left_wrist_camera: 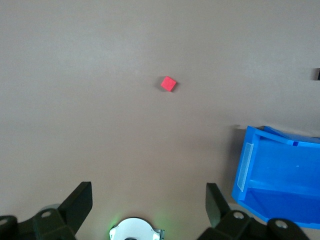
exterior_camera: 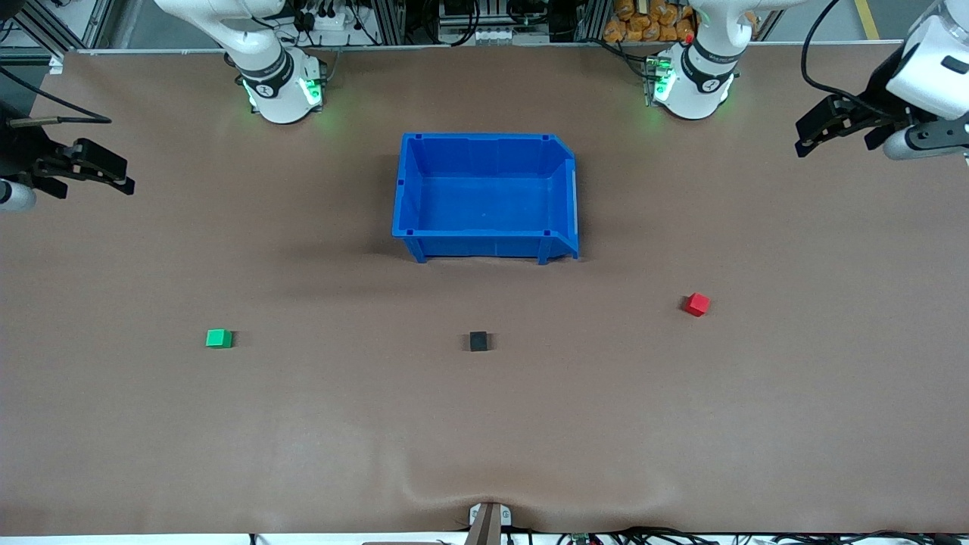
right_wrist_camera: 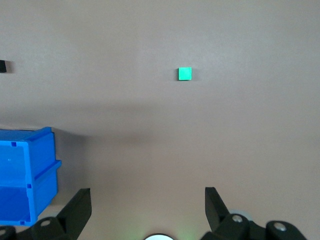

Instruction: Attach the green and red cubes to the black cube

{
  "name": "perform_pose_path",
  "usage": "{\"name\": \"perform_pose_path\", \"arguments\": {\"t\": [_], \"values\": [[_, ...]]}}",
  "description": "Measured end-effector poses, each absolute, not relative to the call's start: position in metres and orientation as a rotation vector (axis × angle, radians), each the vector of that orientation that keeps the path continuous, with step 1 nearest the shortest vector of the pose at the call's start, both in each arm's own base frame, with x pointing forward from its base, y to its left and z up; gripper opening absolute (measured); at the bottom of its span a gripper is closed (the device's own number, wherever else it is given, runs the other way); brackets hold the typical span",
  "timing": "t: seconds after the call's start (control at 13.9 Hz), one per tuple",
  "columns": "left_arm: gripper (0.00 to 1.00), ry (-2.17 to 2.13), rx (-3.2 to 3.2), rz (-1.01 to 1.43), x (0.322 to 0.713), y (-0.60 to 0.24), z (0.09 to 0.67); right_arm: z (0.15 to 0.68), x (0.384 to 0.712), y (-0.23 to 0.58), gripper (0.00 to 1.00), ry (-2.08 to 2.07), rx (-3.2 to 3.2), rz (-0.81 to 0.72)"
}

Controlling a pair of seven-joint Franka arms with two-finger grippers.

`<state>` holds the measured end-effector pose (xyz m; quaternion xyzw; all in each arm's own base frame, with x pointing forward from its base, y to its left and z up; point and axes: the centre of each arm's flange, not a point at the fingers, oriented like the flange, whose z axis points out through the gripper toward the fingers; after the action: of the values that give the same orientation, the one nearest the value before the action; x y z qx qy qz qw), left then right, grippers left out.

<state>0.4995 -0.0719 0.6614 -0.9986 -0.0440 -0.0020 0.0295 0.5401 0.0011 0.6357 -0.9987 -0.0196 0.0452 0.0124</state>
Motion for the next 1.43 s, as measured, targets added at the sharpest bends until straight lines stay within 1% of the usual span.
{"name": "perform_pose_path", "arguments": {"t": [0.36,0.65,1.0,1.15,1.43], "values": [[1.00,-0.137,-3.083,0.004,0.507,-0.070,0.658,0.625,0.540,0.001,1.00,-0.065,-3.109,0.195],[1.00,-0.142,-3.083,0.002,0.507,-0.068,0.659,0.592,0.545,0.000,1.00,-0.101,-3.101,0.257],[1.00,-0.142,-3.084,-0.002,0.507,-0.068,0.660,0.505,0.559,-0.001,1.00,-0.101,-3.106,0.232],[1.00,-0.144,-3.084,-0.001,0.507,-0.068,0.660,0.465,0.563,-0.002,1.00,-0.098,-3.105,0.264],[1.00,-0.144,-3.083,0.005,0.508,-0.068,0.659,0.380,0.586,-0.004,1.00,-0.091,-3.098,0.333]]}}
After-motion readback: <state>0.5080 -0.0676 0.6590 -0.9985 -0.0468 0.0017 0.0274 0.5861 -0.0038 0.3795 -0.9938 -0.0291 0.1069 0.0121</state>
